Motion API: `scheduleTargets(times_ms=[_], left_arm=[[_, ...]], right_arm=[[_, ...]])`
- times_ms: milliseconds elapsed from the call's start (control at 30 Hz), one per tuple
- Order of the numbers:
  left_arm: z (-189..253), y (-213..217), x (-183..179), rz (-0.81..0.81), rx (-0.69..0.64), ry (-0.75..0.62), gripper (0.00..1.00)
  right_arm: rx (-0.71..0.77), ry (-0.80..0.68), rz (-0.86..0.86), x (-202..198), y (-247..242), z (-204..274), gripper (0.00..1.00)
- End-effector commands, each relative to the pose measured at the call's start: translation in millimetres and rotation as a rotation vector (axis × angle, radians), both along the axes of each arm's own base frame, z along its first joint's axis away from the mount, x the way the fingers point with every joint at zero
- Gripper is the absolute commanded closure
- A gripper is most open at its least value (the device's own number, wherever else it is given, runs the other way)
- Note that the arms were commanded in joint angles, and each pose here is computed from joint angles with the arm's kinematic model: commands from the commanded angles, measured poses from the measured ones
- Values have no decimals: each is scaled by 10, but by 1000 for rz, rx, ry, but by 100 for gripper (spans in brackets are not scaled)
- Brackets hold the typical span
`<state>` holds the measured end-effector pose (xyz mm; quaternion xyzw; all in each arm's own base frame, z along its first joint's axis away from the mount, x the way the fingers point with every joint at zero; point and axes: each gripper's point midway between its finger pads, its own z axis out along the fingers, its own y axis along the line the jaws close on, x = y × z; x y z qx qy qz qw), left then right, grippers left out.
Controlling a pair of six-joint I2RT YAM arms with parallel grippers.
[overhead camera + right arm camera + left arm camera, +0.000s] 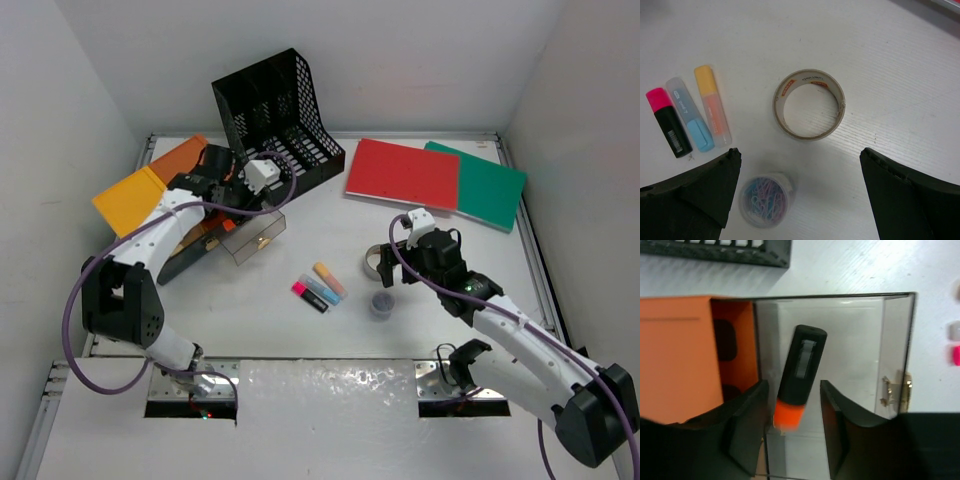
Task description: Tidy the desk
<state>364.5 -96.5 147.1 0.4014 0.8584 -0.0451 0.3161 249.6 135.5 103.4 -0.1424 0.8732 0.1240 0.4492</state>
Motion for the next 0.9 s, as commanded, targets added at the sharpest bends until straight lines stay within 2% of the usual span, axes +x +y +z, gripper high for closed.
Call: scheduleTargets(times_ms=[0,133,233,300,333,367,400,433,500,533,633,867], left_arm=[[90,184,114,68,51,-55,55],[290,206,73,82,48,-70,43],[488,117,57,75,27,-102,40],[720,-73,-50,10,3,-159,42],[800,-382,-177,-85,-4,-193,42],[835,-484,-298,-126,30,-238,42],[877,-656,-334,-165,40,-289,38],[789,-985,-529,-266,75,-300,36],[614,-1361,-793,-406,92,-260,33],[407,-1490,-837,-453,105,-197,32],[-54,-1728,-950,-560,127,-59,31],[-717,-2110,-1129,-824,228,49,30]], right_arm=[[25,-48,13,45,34,139,1],[26,-55,17,26,25,164,1],[33,-65,21,7,25,207,1],[34,-67,31,-16,23,200,1],[38,-79,34,-19,23,216,1],[37,-83,28,-16,12,222,1],[39,-92,24,-3,10,269,1],[32,-94,22,10,3,320,1],[20,-87,17,14,-12,353,1],[-12,-76,-6,13,-80,327,1],[-66,-83,-49,41,-223,352,1],[-65,-82,-101,36,-387,351,1]])
